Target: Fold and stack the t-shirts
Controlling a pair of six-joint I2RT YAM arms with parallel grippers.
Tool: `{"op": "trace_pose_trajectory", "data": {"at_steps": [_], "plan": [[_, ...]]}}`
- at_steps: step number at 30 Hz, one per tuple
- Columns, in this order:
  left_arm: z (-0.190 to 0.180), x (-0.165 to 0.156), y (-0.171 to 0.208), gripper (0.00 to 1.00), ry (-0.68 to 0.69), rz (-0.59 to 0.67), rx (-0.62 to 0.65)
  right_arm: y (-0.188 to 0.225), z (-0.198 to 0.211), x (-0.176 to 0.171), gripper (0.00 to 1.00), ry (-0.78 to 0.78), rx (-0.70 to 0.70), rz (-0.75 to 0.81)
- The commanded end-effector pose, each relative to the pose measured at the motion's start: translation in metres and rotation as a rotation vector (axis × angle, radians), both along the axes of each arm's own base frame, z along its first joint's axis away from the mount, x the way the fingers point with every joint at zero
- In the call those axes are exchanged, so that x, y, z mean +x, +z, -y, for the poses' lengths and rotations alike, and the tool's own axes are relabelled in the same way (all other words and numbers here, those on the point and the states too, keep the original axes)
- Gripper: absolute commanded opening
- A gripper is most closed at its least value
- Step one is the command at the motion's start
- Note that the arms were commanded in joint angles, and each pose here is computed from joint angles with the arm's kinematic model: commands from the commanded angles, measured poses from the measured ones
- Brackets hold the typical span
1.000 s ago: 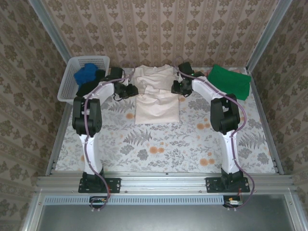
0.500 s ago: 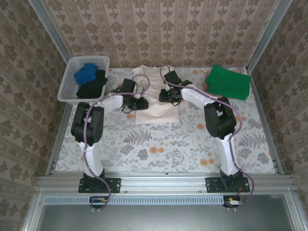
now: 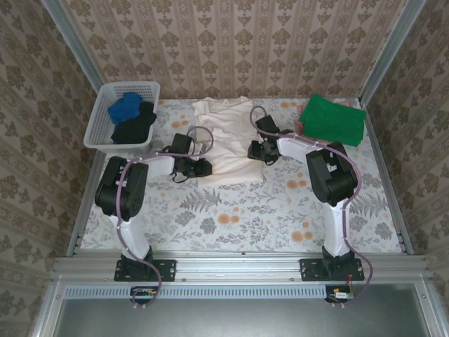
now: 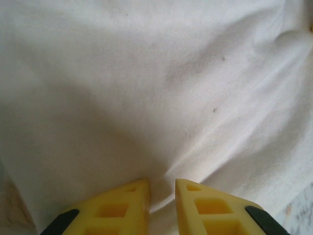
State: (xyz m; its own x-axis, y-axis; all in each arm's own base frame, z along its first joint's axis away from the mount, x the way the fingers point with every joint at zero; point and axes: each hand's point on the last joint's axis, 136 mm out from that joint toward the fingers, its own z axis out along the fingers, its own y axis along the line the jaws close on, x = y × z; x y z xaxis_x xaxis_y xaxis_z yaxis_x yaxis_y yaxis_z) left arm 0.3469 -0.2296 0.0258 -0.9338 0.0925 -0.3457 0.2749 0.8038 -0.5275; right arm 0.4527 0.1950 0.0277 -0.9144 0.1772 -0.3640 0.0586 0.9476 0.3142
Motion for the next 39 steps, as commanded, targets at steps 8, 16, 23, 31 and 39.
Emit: {"op": "trace_pose_trajectory", "data": {"at_steps": [8,16,23,31,39], "plan": [[-0.026,-0.073,-0.012,0.42,0.101,-0.13,0.079,0.017,0.004,-0.077,0.44,0.081,-0.011,-0.014],[-0.047,-0.075,0.028,0.99,0.248,0.052,0.098,0.001,-0.011,-0.137,0.52,0.136,-0.051,-0.062],[-0.064,-0.106,0.014,1.0,0.304,0.048,0.081,-0.001,-0.019,-0.171,0.53,0.133,-0.03,-0.076],[-0.043,-0.109,-0.008,0.66,0.25,-0.02,0.034,-0.008,-0.025,-0.18,0.48,0.134,-0.044,-0.099],[-0.028,-0.119,-0.011,0.49,0.197,-0.047,-0.002,-0.017,-0.022,-0.184,0.29,0.129,-0.083,-0.118]]}}
